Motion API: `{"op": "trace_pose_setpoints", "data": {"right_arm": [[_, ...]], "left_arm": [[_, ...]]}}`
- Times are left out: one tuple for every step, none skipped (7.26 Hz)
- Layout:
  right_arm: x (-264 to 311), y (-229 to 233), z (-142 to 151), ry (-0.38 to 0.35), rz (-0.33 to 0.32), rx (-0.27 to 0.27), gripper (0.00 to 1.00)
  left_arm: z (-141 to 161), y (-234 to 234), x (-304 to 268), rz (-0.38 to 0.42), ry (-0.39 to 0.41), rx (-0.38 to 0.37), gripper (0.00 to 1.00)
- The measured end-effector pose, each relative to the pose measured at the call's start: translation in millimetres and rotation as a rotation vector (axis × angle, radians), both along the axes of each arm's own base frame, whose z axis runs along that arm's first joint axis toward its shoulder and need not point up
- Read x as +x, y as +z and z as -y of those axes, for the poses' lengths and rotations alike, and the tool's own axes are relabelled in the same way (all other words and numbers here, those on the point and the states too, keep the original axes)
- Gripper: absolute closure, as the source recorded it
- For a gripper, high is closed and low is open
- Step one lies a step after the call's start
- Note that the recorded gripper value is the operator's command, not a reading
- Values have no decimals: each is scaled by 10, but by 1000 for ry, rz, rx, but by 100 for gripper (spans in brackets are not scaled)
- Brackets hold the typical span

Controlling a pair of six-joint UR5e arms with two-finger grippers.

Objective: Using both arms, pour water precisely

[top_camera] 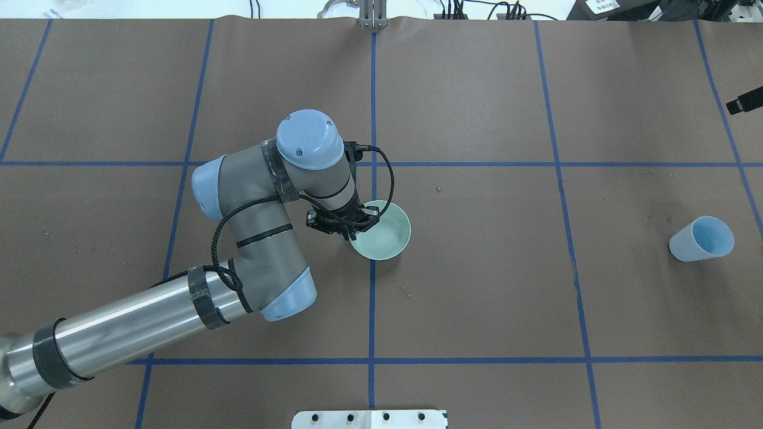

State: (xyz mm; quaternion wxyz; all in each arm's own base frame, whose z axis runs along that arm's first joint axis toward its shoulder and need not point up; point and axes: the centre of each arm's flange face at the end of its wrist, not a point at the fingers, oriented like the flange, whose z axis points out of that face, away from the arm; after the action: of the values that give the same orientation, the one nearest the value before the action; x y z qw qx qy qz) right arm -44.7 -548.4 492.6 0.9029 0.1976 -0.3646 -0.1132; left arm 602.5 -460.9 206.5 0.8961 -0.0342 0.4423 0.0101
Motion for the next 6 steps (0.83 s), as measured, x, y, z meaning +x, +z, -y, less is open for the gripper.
{"op": "trace_pose_setpoints", "data": {"right_arm": [[10, 1, -2, 0, 2, -2, 1], [28, 7, -2, 3, 2, -6, 1], [52, 8, 0, 7, 1, -16, 1], [77, -3, 8, 12, -3, -37, 1], [115, -30, 24, 19, -7, -66, 1], [168, -34, 28, 27, -10, -92, 1]], "left_arm": [[5, -33, -43, -6, 3, -5, 100], [78, -126, -215, -32, 7, -17, 100], [241, -178, -518, -64, 4, -38, 100], [422, -117, -860, -85, -9, -56, 100], [537, 70, -1204, -92, -15, -52, 100], [575, 387, -1576, -87, -9, -27, 100]]}}
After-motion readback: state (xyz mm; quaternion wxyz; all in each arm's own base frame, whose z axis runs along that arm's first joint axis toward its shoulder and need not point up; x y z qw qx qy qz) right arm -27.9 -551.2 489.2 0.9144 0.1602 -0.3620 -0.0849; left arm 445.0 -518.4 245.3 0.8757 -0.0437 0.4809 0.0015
